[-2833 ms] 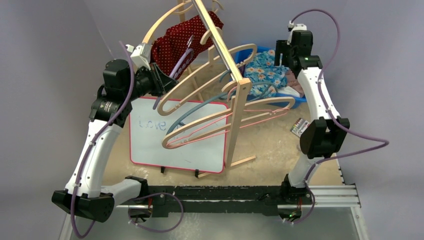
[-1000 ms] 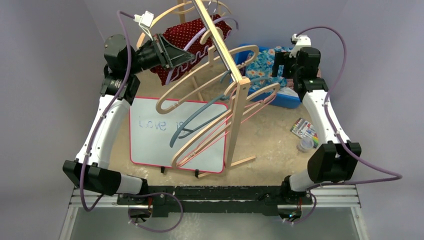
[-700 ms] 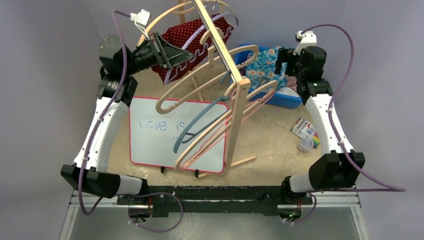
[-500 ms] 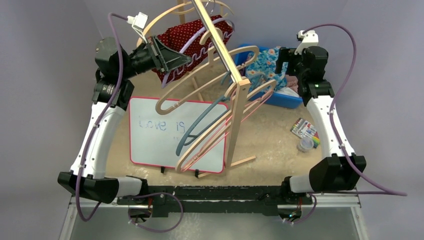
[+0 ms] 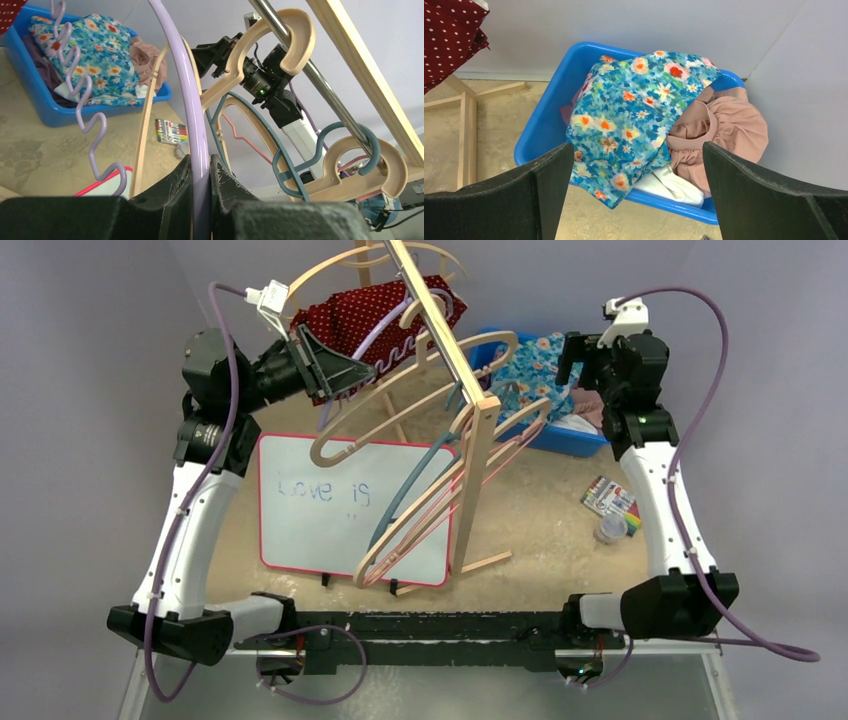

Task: Remove the skirt from the hanger
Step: Place the hanger at the clothesline.

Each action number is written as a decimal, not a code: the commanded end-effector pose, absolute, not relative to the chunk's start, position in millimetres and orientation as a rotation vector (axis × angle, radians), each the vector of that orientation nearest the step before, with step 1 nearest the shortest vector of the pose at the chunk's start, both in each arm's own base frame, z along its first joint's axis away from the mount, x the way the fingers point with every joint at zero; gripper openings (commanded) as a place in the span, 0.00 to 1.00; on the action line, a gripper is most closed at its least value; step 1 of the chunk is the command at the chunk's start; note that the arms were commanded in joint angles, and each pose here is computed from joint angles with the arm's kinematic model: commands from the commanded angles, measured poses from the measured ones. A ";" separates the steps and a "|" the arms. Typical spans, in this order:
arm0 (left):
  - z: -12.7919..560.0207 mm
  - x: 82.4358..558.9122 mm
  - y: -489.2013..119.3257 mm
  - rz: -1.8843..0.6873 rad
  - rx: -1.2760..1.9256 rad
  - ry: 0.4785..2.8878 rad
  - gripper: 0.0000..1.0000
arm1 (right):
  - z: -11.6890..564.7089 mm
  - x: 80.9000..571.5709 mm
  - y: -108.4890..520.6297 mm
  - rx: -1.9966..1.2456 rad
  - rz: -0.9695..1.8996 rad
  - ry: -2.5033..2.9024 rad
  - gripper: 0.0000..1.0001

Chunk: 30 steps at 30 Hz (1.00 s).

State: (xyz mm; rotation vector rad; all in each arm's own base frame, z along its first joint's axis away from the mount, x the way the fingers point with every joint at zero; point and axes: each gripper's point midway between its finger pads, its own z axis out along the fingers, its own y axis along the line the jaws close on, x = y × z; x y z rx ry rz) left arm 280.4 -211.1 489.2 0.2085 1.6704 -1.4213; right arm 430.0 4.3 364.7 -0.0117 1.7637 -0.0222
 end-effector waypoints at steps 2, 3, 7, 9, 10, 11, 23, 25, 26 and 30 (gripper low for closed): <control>506.6 270.0 -197.8 -1.306 0.233 1.569 0.00 | 426.6 410.2 5.7 -0.007 0.002 1.597 0.99; 504.0 270.1 -197.1 -1.296 0.231 1.579 0.00 | 437.8 404.4 6.5 -0.004 0.012 1.565 0.99; 494.2 271.1 -195.6 -1.263 0.239 1.614 0.00 | 486.2 373.9 10.8 -0.015 0.041 1.411 0.99; 489.4 271.6 -195.3 -1.252 0.246 1.629 0.00 | 503.3 358.4 13.5 -0.021 0.059 1.350 0.99; 486.6 271.8 -195.5 -1.248 0.252 1.638 0.00 | 509.5 352.1 15.7 -0.017 0.080 1.327 0.99; 483.7 271.2 -195.6 -1.243 0.262 1.646 0.00 | 514.5 346.1 17.7 -0.015 0.098 1.309 0.99; 448.4 277.1 -185.6 -1.101 0.281 1.753 0.00 | 559.3 298.9 26.2 -0.051 0.144 1.169 0.99; 442.1 281.9 -179.8 -1.042 0.264 1.783 0.01 | 566.0 287.9 28.2 -0.063 0.151 1.145 0.99; 439.8 284.8 -176.5 -1.012 0.251 1.794 0.03 | 568.8 282.4 29.2 -0.069 0.155 1.133 0.99; 437.3 293.5 -163.1 -0.905 0.197 1.804 0.14 | 574.9 262.2 37.6 -0.102 0.195 1.083 0.99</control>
